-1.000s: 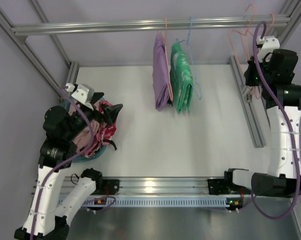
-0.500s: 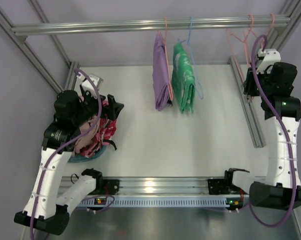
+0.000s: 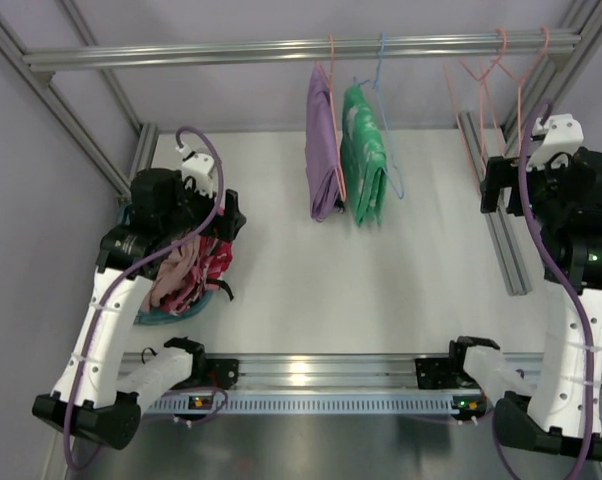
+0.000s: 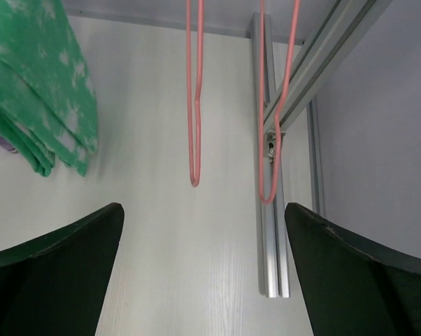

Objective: Remove the trousers from the hanger

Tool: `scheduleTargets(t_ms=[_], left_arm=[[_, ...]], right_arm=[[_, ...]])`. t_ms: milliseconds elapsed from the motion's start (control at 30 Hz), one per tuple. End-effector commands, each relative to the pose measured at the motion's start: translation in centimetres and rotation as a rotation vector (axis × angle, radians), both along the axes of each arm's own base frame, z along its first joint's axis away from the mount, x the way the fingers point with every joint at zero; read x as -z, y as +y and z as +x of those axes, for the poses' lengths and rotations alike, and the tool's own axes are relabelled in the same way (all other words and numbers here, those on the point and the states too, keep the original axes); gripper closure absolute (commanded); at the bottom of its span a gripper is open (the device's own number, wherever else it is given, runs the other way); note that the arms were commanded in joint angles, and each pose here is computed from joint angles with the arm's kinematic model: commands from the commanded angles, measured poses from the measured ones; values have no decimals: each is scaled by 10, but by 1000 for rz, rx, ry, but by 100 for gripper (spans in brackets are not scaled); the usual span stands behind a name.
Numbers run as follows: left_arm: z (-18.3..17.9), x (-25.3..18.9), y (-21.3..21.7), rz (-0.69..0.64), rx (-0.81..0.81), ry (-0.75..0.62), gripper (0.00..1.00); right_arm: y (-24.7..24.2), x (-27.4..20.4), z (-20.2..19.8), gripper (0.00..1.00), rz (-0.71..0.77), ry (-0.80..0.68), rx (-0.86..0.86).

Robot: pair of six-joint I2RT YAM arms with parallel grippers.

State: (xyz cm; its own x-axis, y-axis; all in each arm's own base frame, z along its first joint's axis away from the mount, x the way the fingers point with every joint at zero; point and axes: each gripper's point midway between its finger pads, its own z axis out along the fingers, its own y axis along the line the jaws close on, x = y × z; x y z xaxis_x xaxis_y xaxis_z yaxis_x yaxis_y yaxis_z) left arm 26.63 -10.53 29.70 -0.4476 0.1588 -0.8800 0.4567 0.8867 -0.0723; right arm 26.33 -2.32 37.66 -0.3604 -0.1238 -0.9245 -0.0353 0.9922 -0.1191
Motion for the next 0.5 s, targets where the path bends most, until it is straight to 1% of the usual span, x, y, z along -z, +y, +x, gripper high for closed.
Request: scheduleTargets(t_ms=[0, 100, 200, 233, 267, 300, 333, 367, 433, 467], left_arm=[[7, 6, 7, 34, -33, 38, 2], [14, 17, 12, 33, -100, 91, 2], [13, 9, 13, 18, -109, 73, 2], [12, 4, 14, -12, -130, 75, 2], [12, 1, 15, -25, -141, 71, 2], [9, -5, 17, -31, -149, 55, 2], [6, -8, 18, -34, -149, 51, 2], [4, -10, 19, -31, -146, 49, 2], [2, -15, 24, -24, -162, 42, 2], [-1, -14, 27, -18, -173, 49, 2]], right_arm=[[5, -10, -28, 1, -14, 0, -23], [21, -9, -47, 1, 12, 18, -96], [48, -10, -65, 1, 63, 30, -232], [65, -9, -70, 1, 104, 36, -319], [74, -8, -78, 1, 128, 35, -364], [90, 2, -84, 1, 187, 56, -442], [97, 10, -83, 1, 226, 79, -473], [102, 12, -82, 1, 251, 69, -501], [115, 27, -81, 1, 345, 119, -554], [117, 29, -75, 0, 364, 127, -566]])
